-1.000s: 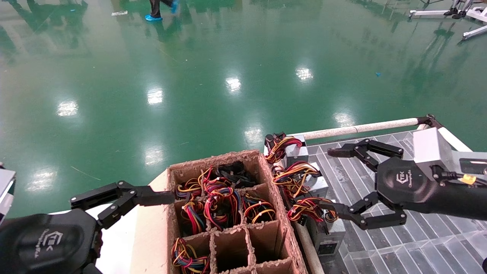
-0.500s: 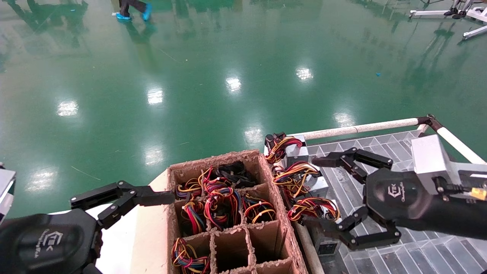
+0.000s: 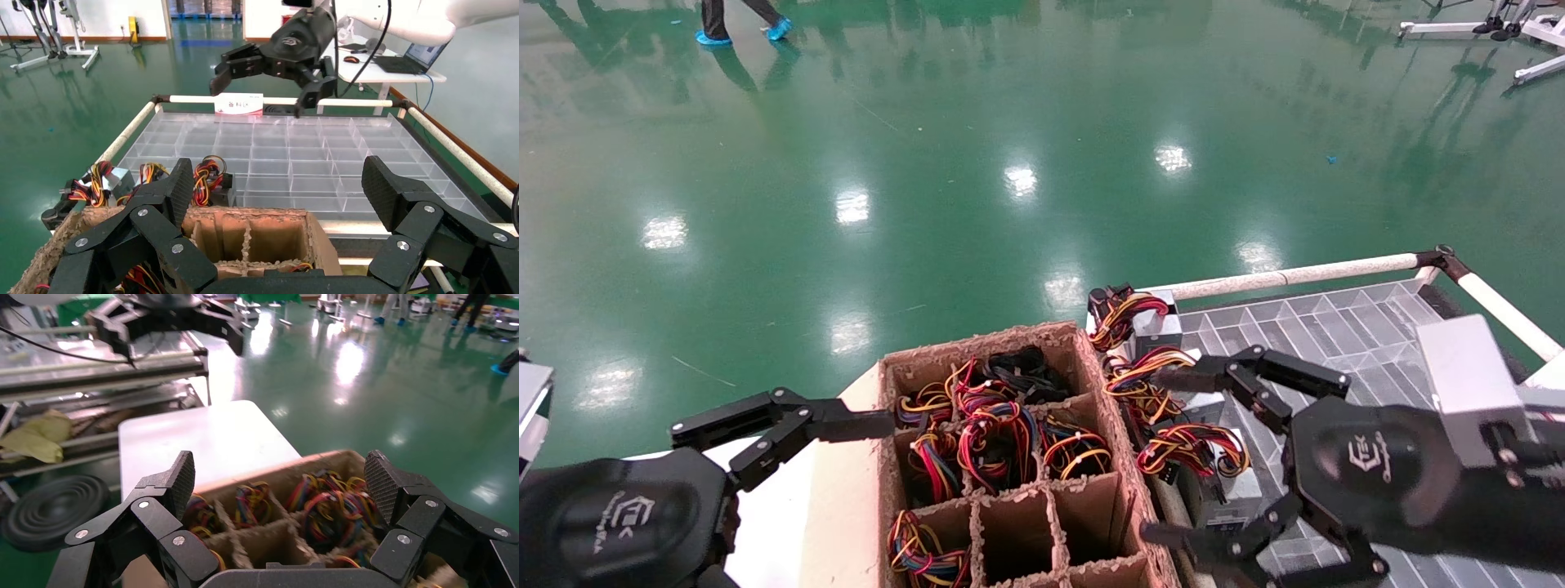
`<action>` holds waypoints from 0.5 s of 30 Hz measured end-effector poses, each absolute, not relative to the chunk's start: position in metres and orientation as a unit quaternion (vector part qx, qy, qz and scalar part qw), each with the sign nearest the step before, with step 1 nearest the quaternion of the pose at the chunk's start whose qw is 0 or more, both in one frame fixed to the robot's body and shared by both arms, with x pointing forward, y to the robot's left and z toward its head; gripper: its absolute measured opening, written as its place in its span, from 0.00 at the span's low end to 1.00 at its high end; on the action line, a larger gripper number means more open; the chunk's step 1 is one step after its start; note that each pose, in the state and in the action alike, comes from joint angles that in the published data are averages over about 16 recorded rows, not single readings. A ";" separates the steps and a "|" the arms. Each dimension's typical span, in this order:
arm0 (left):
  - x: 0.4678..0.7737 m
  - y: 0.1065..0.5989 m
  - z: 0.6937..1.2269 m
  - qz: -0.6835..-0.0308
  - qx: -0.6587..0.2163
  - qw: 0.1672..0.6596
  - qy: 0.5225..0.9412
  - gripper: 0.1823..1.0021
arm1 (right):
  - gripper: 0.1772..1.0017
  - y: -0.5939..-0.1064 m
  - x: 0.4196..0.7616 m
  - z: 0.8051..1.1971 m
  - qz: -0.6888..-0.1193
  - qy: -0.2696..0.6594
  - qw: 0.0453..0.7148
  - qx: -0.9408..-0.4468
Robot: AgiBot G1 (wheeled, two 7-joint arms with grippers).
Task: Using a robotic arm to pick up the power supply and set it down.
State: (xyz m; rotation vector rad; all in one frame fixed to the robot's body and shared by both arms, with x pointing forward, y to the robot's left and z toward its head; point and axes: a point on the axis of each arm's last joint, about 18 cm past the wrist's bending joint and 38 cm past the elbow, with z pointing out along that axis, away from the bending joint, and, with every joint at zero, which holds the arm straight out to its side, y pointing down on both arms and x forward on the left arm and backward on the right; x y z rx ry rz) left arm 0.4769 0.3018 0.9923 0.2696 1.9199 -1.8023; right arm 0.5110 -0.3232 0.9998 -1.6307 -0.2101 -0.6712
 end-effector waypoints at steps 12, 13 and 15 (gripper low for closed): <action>0.477 0.302 0.992 -0.660 0.099 0.245 0.703 1.00 | 1.00 -0.306 0.482 0.993 -0.253 -0.101 0.654 -0.706; 0.477 0.302 0.992 -0.660 0.099 0.245 0.703 1.00 | 1.00 -0.305 0.480 0.993 -0.251 -0.101 0.655 -0.705; 0.477 0.302 0.992 -0.660 0.099 0.245 0.703 1.00 | 1.00 -0.303 0.477 0.992 -0.247 -0.102 0.657 -0.705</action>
